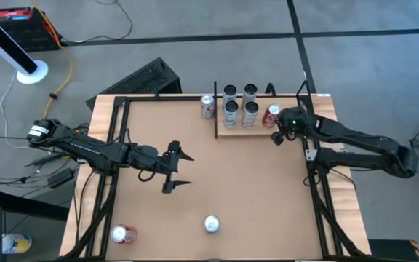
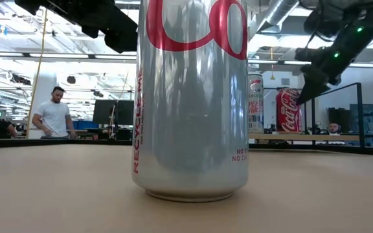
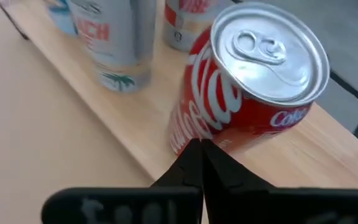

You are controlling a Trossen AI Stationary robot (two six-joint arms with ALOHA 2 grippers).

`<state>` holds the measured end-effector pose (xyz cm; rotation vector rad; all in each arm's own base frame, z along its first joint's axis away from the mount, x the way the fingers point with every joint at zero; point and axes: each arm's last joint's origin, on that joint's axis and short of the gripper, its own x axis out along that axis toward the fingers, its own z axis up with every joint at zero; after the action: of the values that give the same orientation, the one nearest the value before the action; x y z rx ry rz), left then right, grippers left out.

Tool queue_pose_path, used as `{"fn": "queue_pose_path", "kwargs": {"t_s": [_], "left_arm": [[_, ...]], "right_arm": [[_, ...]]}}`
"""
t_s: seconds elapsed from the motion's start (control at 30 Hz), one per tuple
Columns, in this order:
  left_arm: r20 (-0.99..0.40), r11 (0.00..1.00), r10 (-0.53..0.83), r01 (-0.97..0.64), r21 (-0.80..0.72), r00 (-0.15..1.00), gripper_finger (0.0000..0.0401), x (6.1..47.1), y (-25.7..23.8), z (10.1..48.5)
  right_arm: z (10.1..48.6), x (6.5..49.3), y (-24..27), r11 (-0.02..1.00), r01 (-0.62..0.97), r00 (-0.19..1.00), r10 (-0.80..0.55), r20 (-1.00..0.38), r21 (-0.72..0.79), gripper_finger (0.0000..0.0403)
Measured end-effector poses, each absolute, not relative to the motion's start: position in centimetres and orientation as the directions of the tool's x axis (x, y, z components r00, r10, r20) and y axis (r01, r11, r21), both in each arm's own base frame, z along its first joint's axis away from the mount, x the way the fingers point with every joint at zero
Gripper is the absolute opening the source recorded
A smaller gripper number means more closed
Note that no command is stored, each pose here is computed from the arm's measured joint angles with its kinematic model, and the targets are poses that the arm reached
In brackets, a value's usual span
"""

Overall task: Place canned beverage on shelf
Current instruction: Put the top red soda can on the shelf

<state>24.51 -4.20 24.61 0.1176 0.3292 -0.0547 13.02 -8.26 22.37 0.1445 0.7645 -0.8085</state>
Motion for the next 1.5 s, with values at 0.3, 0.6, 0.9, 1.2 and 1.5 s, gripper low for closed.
{"fn": "queue_pose_path", "kwargs": {"t_s": [0.3,0.6,0.9,1.2,1.5], "left_arm": [[-0.328,0.991,-0.034,0.074,0.109,0.944,0.0389,24.5,-4.2,24.6],[-0.333,0.991,-0.034,0.074,0.110,0.942,0.0389,24.5,-4.2,24.5],[-0.332,0.991,-0.032,0.074,0.115,0.943,0.0389,24.5,-4.2,24.5],[-0.332,0.991,-0.032,0.074,0.113,0.943,0.0389,24.5,-4.2,24.5],[-0.332,0.991,-0.031,0.073,0.114,0.943,0.0389,24.5,-4.2,24.5]], "right_arm": [[21.2,13.4,-10.6,0.661,0.714,0.352,-0.624,-0.697,-0.231,0.0018],[20.4,13.8,-11.3,0.709,0.680,0.373,-0.555,-0.744,-0.187,0.0018],[20.5,14.5,-11.5,0.771,0.626,0.478,-0.498,-0.724,-0.117,0.0018],[21.0,14.3,-12.5,0.737,0.664,0.492,-0.555,-0.671,-0.123,0.0018],[21.3,13.8,-13.4,0.709,0.691,0.478,-0.597,-0.644,-0.144,0.0018]]}}
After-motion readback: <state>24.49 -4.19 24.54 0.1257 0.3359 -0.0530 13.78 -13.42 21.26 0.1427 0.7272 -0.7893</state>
